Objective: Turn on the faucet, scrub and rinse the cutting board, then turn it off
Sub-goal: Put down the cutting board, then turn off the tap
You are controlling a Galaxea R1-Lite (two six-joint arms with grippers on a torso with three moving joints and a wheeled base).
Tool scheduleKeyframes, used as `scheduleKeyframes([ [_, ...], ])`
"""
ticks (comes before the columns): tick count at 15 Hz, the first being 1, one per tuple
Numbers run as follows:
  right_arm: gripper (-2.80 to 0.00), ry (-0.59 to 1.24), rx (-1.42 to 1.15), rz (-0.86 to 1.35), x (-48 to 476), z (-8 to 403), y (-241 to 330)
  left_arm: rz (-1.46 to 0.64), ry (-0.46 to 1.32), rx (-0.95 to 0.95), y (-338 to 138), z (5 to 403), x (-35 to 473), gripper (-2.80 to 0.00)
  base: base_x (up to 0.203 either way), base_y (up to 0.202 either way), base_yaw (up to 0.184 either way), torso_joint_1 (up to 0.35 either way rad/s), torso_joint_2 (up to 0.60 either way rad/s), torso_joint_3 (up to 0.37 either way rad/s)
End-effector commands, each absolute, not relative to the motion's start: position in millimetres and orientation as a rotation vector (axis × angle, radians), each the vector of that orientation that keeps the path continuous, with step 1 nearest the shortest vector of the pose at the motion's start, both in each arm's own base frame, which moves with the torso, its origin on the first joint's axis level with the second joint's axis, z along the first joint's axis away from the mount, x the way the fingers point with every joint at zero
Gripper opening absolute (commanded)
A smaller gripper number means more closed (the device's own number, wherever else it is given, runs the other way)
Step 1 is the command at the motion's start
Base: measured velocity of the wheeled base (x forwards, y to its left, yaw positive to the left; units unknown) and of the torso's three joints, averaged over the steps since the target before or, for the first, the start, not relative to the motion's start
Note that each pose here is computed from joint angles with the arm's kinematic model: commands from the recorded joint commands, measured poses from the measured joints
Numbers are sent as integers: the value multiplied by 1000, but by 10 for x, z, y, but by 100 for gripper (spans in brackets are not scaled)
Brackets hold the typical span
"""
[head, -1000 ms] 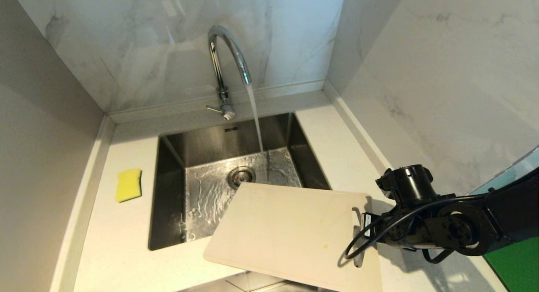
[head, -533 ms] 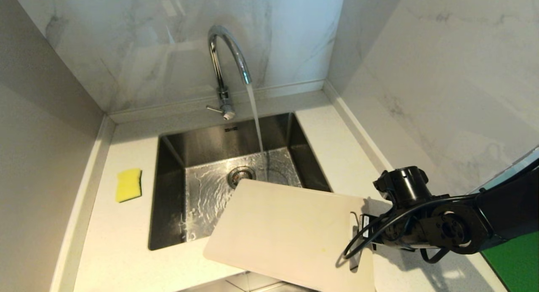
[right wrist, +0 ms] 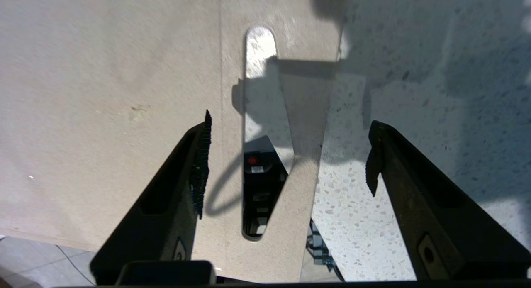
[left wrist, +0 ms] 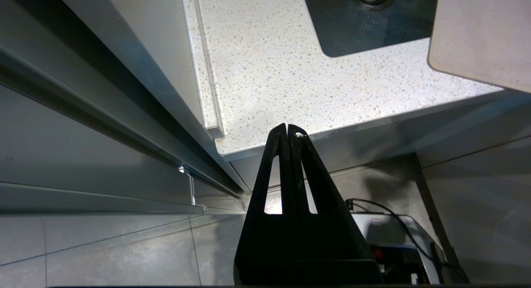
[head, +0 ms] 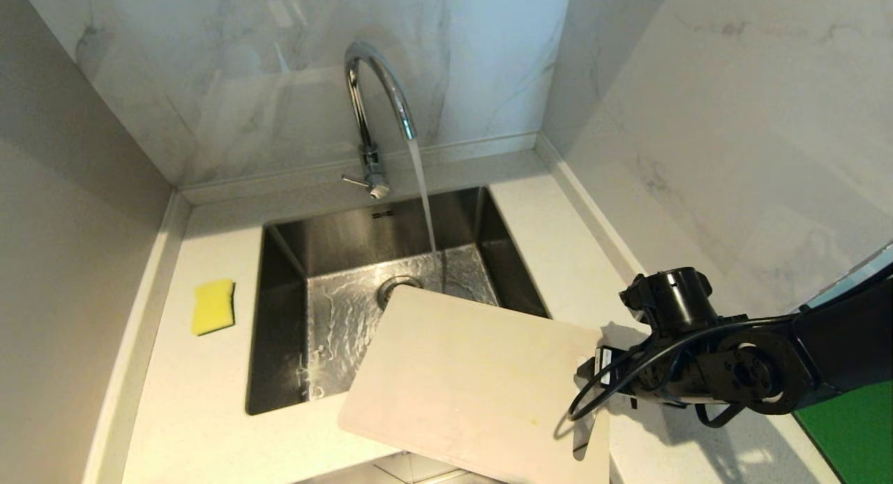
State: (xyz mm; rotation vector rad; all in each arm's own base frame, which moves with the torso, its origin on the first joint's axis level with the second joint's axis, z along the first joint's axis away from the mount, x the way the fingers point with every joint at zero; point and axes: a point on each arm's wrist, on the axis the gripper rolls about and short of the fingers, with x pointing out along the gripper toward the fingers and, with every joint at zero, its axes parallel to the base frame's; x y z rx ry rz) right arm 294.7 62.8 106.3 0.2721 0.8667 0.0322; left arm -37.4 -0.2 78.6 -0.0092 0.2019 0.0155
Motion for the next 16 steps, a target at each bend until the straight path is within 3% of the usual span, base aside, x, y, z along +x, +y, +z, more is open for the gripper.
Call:
scheduleKeyframes([
  [1,0,829,279,42,2942,1174,631,16,204,-9,-2,783,-374,-280,0,0,0,0,0,0],
  [10,0,807,292,56,2544,1739,549,16,204,-9,-2,783,-374,-280,0,0,0,0,0,0],
  [11,-280,792,290,60,2500,1798,540,16,204,-9,-2,783,-374,-280,0,0,0,0,0,0],
  [16,-280,726,289,72,2273,2068,489,16,204,-9,-2,783,-374,-280,0,0,0,0,0,0],
])
